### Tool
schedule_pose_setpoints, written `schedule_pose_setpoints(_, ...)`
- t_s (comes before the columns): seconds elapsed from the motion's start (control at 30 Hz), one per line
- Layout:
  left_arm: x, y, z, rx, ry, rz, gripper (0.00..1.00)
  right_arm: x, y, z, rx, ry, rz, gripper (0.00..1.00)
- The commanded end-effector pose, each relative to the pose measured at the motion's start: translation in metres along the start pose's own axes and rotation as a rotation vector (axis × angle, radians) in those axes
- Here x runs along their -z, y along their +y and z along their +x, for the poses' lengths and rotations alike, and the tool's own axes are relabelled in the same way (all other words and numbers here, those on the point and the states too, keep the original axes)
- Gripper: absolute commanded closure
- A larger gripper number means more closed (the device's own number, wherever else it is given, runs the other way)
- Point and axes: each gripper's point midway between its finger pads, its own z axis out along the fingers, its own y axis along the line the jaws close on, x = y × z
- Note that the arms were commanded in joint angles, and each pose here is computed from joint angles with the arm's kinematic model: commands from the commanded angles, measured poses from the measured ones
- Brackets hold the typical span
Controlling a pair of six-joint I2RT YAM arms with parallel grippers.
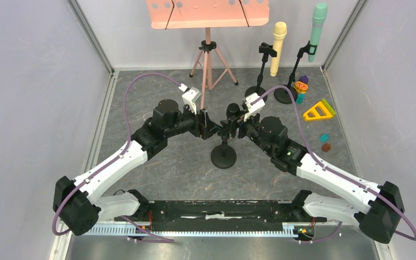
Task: Remove the microphone from the stand
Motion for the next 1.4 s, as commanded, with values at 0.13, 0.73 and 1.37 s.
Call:
schedule_pose_setpoints(0.13,-0.011,0.030,0.055,0.017,0.185,-0.090,0.27,0.004,-0.012,0.070,0.074,0.256,0.064,0.22)
schedule_pose_setpoints(0.73,-0.006,0.018,0.031,-0.018,0.090,-0.070,0.25,-0.004,-0.003,0.014,0.070,0.121,0.032,0.25)
schedule_pose_setpoints(1.37,0.003,-0.023,0.009,-0.181,-0.032,0.107,0.20,-0.015,-0.006,-0.005,0.089,0.094,0.058,0.69)
